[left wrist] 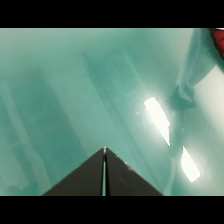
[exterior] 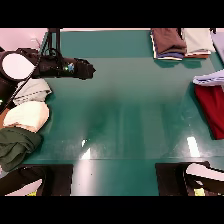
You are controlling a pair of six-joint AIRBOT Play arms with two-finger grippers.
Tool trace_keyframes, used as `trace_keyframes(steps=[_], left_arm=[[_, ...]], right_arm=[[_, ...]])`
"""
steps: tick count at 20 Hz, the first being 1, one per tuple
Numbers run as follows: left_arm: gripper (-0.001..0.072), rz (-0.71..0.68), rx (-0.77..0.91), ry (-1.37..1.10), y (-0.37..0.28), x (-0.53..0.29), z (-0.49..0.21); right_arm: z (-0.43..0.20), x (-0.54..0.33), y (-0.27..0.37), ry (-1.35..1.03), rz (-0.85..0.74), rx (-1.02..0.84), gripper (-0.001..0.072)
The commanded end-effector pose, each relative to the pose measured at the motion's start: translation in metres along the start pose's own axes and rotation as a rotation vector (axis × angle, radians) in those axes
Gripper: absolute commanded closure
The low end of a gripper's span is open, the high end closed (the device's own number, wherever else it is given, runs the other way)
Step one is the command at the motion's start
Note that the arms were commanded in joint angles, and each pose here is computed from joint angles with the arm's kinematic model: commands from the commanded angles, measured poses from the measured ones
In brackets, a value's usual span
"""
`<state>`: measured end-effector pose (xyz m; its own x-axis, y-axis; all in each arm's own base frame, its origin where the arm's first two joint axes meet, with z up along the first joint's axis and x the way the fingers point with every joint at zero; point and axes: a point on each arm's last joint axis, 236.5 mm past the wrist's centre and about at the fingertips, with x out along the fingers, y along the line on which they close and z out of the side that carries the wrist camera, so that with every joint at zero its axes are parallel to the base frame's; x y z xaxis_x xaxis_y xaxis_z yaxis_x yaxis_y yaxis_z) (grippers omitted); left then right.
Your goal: Fold the shirts.
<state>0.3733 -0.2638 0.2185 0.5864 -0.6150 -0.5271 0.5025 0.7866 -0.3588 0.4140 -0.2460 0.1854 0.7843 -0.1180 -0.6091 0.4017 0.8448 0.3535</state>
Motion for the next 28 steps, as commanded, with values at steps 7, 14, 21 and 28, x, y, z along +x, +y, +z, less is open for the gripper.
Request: trace_keyframes(steps=[7, 14, 21, 28], left_arm=[[0.0684, 0.006, 0.01, 0.009, 0.001, 0.0, -0.002], [0.0683, 0.008, 0.042, 0.008, 0.002, 0.0, -0.002], [0.0683, 0.007, 0.068, 0.031, 0.002, 0.0, -0.007], [0.0683, 0.007, 0.067, 0.025, 0.002, 0.0, -0.006]], right_arm=[[-0.009, -0.05, -0.013, 0.09, -0.096, -0.101, 0.0694], [-0.097, -0.075, -0.092, 0.262, -0.29, 0.02, 0.0689], [-0.155, -0.105, -0.142, 0.317, -0.4, 0.177, 0.0108], [-0.1, -0.071, 0.06, 0.107, 0.15, 0.066, 0.0111]])
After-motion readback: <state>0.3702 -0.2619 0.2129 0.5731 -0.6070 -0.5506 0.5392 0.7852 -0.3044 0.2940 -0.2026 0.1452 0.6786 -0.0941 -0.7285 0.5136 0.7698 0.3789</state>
